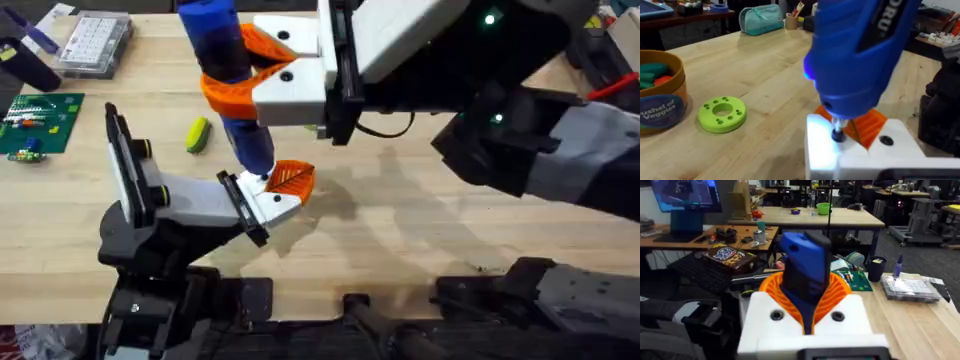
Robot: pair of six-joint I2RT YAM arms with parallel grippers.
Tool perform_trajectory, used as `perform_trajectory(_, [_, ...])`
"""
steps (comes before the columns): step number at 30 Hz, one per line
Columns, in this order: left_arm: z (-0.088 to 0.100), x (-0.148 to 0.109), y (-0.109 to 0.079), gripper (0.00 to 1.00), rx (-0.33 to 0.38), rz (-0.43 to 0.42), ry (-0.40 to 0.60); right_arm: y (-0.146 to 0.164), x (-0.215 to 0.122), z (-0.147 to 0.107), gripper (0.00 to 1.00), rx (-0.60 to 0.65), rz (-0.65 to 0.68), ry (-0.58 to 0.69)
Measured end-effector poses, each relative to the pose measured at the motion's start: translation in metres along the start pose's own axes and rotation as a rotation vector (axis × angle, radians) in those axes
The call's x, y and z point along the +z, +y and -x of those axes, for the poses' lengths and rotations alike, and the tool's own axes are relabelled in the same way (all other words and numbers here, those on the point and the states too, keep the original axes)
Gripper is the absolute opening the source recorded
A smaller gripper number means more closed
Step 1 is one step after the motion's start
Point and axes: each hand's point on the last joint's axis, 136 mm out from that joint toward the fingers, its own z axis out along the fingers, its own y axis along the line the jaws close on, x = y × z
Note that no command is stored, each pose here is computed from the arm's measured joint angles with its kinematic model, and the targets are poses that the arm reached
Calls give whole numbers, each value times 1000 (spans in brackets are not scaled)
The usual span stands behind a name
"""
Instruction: Pick up the gripper from the table and insert it into the empty holder that is missing its gripper. Then pick up a screw, insert it into the mounting hole, and use the screwdriver to tighten it. Finally, clean up the table by picking up the vegetable and placing it into the bucket.
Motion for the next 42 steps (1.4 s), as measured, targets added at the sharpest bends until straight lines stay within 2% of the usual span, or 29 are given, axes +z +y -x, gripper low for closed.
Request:
perform_trajectory(12, [0,0,-1,13,-4,-3,1,0,-1,-4,45,45,4,16])
perform_trajectory(42, [-1,0,-2,13,-13,-11,5,-8,-1,-10,45,60,-38,57])
